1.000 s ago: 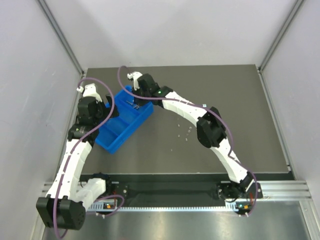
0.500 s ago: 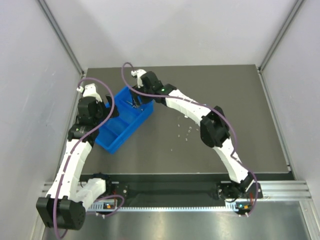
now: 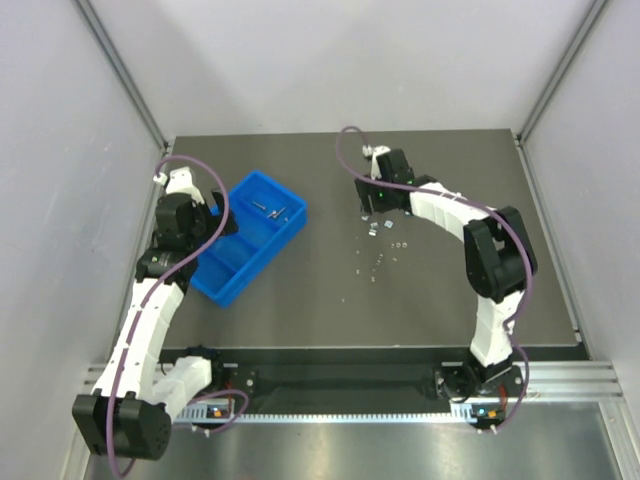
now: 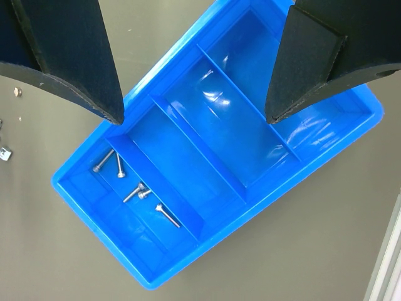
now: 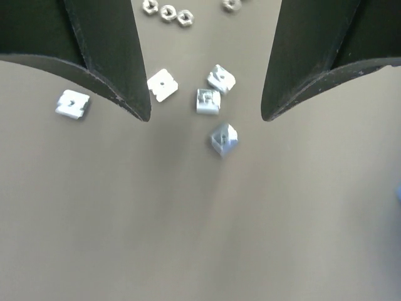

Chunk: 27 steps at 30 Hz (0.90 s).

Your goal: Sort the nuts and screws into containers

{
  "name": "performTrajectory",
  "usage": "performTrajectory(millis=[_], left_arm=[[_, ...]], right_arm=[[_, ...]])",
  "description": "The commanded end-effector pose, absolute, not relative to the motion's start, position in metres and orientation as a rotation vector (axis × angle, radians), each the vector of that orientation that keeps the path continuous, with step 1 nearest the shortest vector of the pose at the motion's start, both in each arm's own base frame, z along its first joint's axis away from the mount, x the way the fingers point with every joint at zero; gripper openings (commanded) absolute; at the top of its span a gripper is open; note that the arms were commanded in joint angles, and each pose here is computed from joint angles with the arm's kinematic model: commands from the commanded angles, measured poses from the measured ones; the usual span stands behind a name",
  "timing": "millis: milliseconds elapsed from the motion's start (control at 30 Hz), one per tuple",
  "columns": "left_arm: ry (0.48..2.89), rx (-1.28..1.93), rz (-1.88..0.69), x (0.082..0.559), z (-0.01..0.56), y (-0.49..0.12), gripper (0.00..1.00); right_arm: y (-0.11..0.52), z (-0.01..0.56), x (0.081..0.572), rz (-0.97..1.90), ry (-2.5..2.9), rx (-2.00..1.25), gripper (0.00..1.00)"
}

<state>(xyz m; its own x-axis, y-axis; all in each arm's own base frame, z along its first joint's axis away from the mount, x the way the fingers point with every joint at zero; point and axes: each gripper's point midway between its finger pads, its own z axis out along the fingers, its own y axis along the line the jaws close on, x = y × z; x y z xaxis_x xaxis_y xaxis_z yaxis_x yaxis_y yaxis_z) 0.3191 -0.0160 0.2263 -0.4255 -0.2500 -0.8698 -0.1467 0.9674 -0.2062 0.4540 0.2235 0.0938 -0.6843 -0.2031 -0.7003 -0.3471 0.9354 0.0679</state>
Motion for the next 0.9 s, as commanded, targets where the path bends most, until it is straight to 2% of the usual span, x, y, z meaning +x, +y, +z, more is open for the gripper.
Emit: performTrajectory(millis=[0, 233, 867], left_arm=[[1.991, -0.274, -0.11, 0.321, 0.232, -0.014, 0.99], [2.002, -0.275, -0.108, 0.321, 0.229, -0.014, 0.99], [2.027, -0.277, -0.09, 0.324, 0.222, -0.012, 0.99]], right_arm=[[0.241, 0.103, 0.446, 0.256, 2.196, -0.698, 0.71], [0.25, 0.079, 0.451, 0.279, 2.186, -0.944, 0.69], [0.244, 0.035, 0.458, 0.195, 2.28, -1.122, 0.6]])
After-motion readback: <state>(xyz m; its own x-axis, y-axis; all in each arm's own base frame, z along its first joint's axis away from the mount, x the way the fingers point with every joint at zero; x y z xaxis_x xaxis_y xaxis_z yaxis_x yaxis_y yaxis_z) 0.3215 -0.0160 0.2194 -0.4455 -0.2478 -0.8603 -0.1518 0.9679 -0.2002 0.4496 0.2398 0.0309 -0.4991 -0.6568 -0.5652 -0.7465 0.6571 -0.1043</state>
